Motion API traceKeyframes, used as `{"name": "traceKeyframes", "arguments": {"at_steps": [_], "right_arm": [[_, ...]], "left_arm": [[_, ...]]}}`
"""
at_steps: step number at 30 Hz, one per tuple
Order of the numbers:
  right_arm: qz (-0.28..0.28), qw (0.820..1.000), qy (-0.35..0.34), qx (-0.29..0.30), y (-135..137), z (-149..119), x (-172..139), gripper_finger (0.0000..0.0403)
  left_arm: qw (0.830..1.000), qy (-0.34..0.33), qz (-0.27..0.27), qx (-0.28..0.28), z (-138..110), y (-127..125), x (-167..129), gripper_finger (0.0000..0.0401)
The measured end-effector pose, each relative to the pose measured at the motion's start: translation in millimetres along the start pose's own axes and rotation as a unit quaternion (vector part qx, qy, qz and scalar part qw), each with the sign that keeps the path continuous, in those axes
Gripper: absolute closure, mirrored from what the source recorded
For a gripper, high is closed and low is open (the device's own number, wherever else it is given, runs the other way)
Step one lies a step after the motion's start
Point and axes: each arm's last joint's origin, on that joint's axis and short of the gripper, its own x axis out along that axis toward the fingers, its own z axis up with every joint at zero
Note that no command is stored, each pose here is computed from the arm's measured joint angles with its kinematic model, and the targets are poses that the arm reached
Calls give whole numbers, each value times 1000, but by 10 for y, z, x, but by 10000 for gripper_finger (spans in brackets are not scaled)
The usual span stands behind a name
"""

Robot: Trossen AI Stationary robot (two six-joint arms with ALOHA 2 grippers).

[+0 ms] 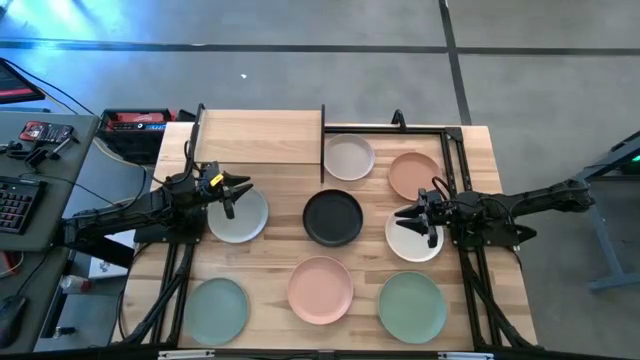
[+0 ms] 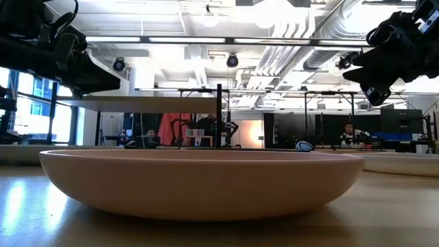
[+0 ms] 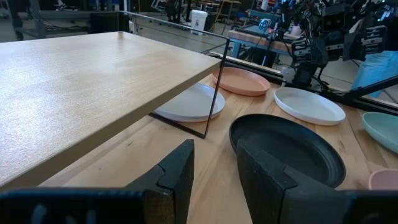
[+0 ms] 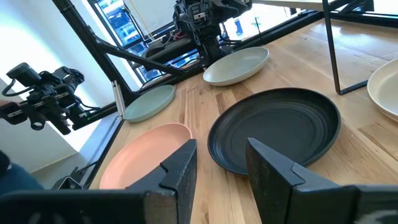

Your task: Place and stack plates onto a shelf

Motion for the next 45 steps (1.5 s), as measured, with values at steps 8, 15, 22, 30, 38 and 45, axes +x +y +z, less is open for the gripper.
{"name": "traceKeyframes", "arguments": {"at_steps": [8,15,22,30,38,45], "right_arm": [[0,1000,0,0,0,0,0,281],[0,1000,0,0,0,0,0,281],[0,1000,0,21,0,1,0,281],[0,994,-2,106,1,4,0,281],[-40,987,-30,155,-24,16,-2,281],[-69,981,-58,174,-40,35,-5,281]], "left_arm": [[1000,0,0,0,0,0,0,291],[1000,0,0,-31,0,0,0,291],[990,0,0,-138,1,0,0,291],[990,-4,-2,-144,8,-2,0,291],[990,-4,-2,-144,9,-2,0,291],[990,-4,-1,-144,8,-1,0,291]]}}
